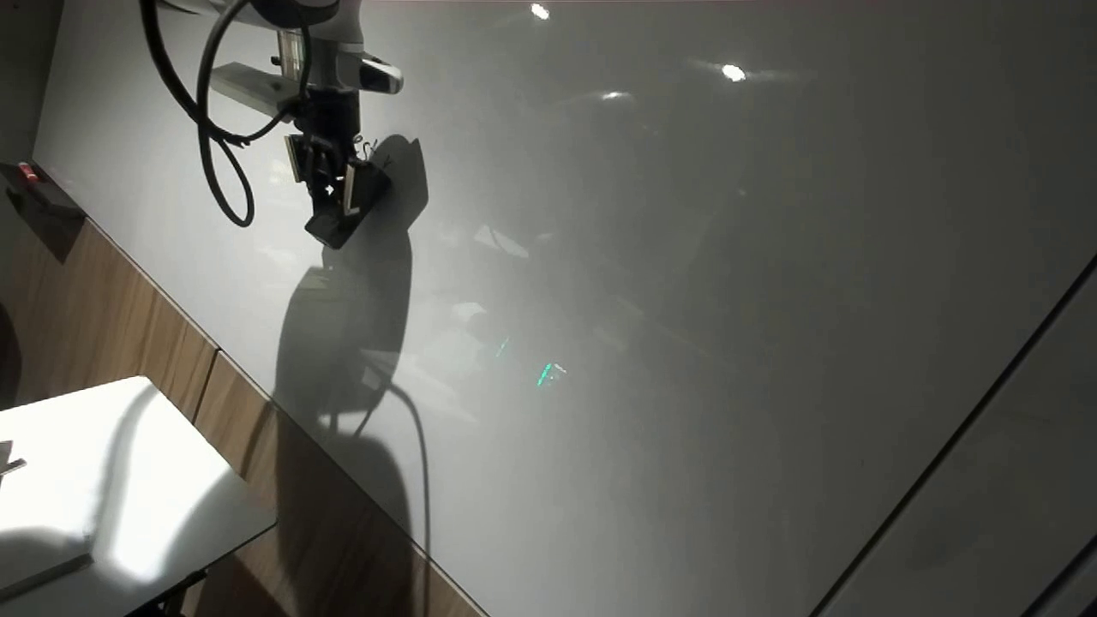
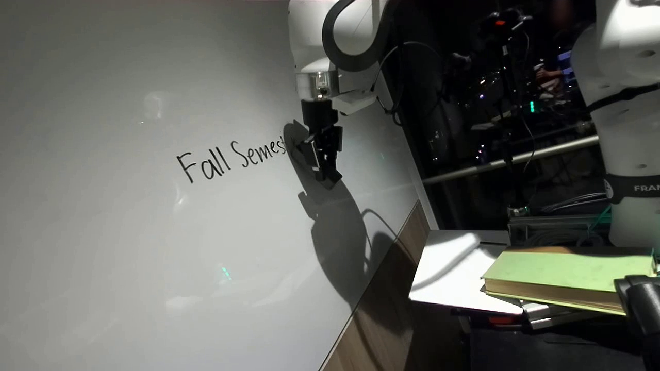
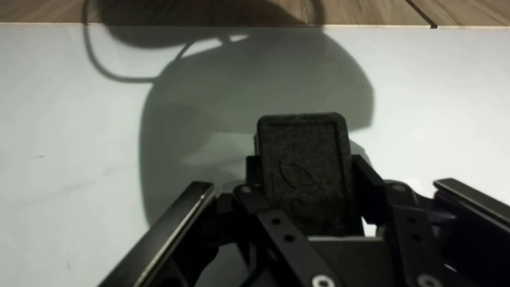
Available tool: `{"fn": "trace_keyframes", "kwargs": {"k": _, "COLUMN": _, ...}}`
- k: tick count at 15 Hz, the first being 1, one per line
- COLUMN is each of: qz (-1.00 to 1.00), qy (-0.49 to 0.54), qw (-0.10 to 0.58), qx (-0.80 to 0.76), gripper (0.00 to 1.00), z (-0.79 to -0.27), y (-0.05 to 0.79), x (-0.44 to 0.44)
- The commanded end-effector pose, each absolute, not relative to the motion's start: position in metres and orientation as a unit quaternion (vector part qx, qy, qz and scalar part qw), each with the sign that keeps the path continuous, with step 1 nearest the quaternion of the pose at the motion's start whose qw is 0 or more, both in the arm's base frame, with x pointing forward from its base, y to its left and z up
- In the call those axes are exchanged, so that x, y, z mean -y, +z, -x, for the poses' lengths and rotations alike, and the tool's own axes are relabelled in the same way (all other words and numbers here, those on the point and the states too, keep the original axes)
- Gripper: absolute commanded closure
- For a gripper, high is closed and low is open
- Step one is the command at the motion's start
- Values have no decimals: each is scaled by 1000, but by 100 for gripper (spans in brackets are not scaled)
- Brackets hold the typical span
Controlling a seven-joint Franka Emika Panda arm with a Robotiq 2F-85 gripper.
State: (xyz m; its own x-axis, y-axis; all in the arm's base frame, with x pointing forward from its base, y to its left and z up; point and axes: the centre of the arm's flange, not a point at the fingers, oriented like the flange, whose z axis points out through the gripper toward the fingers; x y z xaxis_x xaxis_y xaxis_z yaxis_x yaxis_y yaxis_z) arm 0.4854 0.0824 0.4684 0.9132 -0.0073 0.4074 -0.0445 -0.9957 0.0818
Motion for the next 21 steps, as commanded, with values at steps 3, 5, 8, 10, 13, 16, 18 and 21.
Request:
{"fn": "trace_keyframes", "kwargs": {"k": 3, "qz": -968, "qy": 244, "qw": 46, "qx": 28, "gripper": 69, "z": -509, "y": 525, "x": -63}}
{"fn": "trace_keyframes", "kwargs": {"k": 5, "qz": -967, "qy": 249, "qw": 44, "qx": 27, "gripper": 69, "z": -507, "y": 533, "x": -68}}
{"fn": "trace_keyframes", "kwargs": {"k": 8, "qz": -967, "qy": 249, "qw": 45, "qx": 20, "gripper": 69, "z": -500, "y": 532, "x": -80}}
{"fn": "trace_keyframes", "kwargs": {"k": 10, "qz": -967, "qy": 250, "qw": 44, "qx": 16, "gripper": 69, "z": -496, "y": 530, "x": -87}}
{"fn": "trace_keyframes", "kwargs": {"k": 13, "qz": -968, "qy": 249, "qw": 42, "qx": 5, "gripper": 69, "z": -491, "y": 527, "x": -101}}
{"fn": "trace_keyframes", "kwargs": {"k": 16, "qz": -968, "qy": 247, "qw": 38, "qx": -8, "gripper": 69, "z": -488, "y": 525, "x": -120}}
{"fn": "trace_keyframes", "kwargs": {"k": 18, "qz": -968, "qy": 248, "qw": 36, "qx": -17, "gripper": 69, "z": -486, "y": 525, "x": -132}}
{"fn": "trace_keyframes", "kwargs": {"k": 21, "qz": -967, "qy": 250, "qw": 40, "qx": -25, "gripper": 69, "z": -490, "y": 527, "x": -136}}
